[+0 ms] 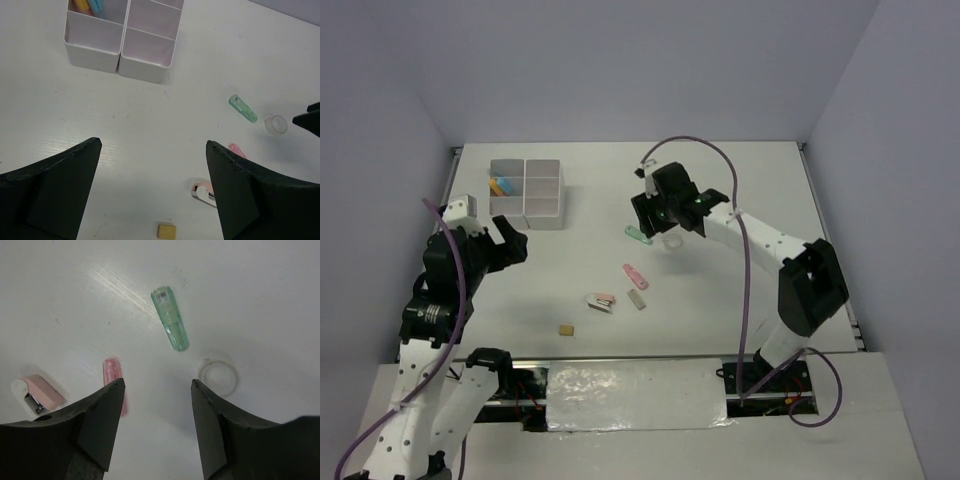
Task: Sort the stationery into containers
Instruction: Pick up the stationery from the center of the board, then place the stationery in the storage box.
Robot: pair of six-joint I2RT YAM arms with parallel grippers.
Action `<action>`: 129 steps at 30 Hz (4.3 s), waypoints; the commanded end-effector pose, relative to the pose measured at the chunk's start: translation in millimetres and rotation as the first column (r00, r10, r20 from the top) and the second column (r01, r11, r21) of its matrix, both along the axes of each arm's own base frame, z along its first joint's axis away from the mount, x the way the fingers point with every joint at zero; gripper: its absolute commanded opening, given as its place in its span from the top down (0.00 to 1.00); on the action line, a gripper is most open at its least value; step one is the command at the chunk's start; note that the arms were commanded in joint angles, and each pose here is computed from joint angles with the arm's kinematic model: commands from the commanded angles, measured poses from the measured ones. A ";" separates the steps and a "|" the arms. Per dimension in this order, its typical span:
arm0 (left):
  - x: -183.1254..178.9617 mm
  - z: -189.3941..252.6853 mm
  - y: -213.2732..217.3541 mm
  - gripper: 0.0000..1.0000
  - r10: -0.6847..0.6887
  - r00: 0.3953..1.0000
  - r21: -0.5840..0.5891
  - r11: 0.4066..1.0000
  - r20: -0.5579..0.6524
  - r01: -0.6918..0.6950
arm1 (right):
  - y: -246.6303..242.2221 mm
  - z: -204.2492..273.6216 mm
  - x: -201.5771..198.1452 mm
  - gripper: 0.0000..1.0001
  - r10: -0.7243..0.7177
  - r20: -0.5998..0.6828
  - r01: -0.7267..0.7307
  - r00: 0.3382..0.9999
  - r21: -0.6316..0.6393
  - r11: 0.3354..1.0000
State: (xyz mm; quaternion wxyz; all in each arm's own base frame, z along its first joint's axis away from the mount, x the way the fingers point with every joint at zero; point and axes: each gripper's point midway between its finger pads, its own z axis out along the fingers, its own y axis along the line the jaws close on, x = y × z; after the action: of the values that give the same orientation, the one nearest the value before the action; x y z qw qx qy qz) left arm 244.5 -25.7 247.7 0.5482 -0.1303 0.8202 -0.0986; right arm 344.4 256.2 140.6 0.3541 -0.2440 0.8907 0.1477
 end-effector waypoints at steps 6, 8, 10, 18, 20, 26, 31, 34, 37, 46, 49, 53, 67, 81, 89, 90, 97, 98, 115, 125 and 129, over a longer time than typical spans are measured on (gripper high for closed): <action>0.8 8.0 1.2 0.01 -0.011 0.999 0.021 1.000 0.043 0.010 | 15.3 -6.6 46.8 0.45 0.117 0.018 -0.112 0.993 -0.173 0.979; 0.6 8.7 0.1 0.01 -0.017 0.999 0.018 1.000 0.046 0.016 | 26.1 -11.9 46.6 0.45 0.169 -0.003 -0.168 0.986 -0.165 0.972; 0.9 8.7 -0.6 0.01 -0.022 0.999 0.020 1.000 0.046 0.021 | 27.5 -20.6 49.9 0.45 0.178 -0.011 -0.177 0.984 -0.178 0.968; 1.7 6.9 -2.5 0.01 -0.033 0.999 0.018 0.999 0.041 0.032 | 28.2 -71.2 55.4 0.51 0.193 -0.094 -0.211 0.977 -0.254 0.944; 2.0 6.6 -2.0 0.01 -0.030 0.999 0.019 0.999 0.038 0.029 | 26.5 -82.5 51.9 0.51 0.191 -0.112 -0.214 0.975 -0.257 0.942; 2.9 6.2 -3.4 0.01 -0.038 0.999 0.018 0.999 0.036 0.037 | 30.5 -106.9 38.5 0.51 0.215 -0.172 -0.255 0.961 -0.262 0.931; 2.4 5.9 -2.2 0.01 -0.032 0.999 0.019 0.999 0.035 0.031 | 21.7 -137.6 32.8 0.51 0.197 -0.252 -0.273 0.948 -0.318 0.908; 2.2 5.5 -2.3 0.01 -0.032 0.999 0.019 0.999 0.033 0.031 | 19.8 -148.6 29.1 0.53 0.190 -0.273 -0.278 0.943 -0.329 0.902; 2.4 5.2 -2.6 0.01 -0.033 0.999 0.018 0.999 0.032 0.032 | 24.8 -147.7 27.8 0.68 0.199 -0.258 -0.278 0.945 -0.320 0.906; 5.0 2.9 -8.8 0.01 -0.060 0.998 0.000 0.998 0.025 0.060 | 47.1 -93.5 32.3 0.98 0.249 -0.095 -0.263 0.964 -0.182 0.948; 7.1 1.4 -19.2 0.01 -0.093 0.996 -0.051 0.994 0.014 0.094 | 57.0 -53.6 25.6 1.00 0.269 -0.007 -0.269 0.963 -0.074 0.960; 13.7 8.9 -53.9 0.01 -0.205 0.976 -0.217 0.952 0.067 0.215 | 80.2 -6.6 4.2 0.99 0.326 0.073 -0.332 0.943 0.098 0.938; 21.0 50.6 -112.3 0.06 -0.285 0.915 -0.590 0.701 0.284 0.401 | 156.3 121.5 -111.0 0.97 0.386 0.329 -0.490 0.862 0.343 0.802; 13.4 44.2 -118.1 0.27 -0.333 0.904 -0.580 0.693 0.267 0.427 | 182.0 159.5 -105.4 0.96 0.335 0.366 -0.454 0.868 0.312 0.835; 14.8 59.1 -113.2 0.91 -0.326 0.895 -0.517 0.733 0.303 0.442 | 195.0 144.5 -108.2 0.95 0.359 0.347 -0.441 0.866 0.196 0.876; 16.6 60.8 -112.5 0.98 -0.325 0.896 -0.509 0.740 0.301 0.440 | 195.4 143.7 -106.9 0.94 0.356 0.346 -0.438 0.868 0.196 0.877; 51.9 31.5 -57.7 1.00 -0.039 0.985 -0.414 0.904 0.169 0.107 | 158.3 151.9 -85.0 0.00 0.178 0.364 -0.291 0.914 0.287 0.913; 56.4 29.7 -49.3 1.00 0.014 0.988 -0.414 0.909 0.154 0.052 | 141.1 151.7 -85.0 0.00 0.127 0.340 -0.243 0.932 0.323 0.915; 171.3 -29.6 107.3 1.00 0.727 0.685 -0.237 0.674 0.047 -0.700 | 26.1 139.7 -119.5 0.00 0.003 0.335 -0.148 0.942 0.409 0.901; 195.7 -61.0 124.8 0.94 0.760 0.646 -0.266 0.637 0.063 -0.723 | 39.3 134.0 -133.6 0.00 0.102 0.301 -0.227 0.948 0.415 0.881; 198.1 -73.2 123.3 0.88 0.765 0.642 -0.296 0.627 0.057 -0.721 | 41.4 132.2 -131.5 0.00 0.111 0.296 -0.228 0.949 0.398 0.889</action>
State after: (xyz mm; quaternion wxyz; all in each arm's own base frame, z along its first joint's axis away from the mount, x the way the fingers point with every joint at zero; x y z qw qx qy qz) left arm 433.2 92.8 160.4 0.5604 -0.4956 0.6622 0.0436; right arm 212.3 292.4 263.7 0.4973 -0.2511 0.7632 0.3274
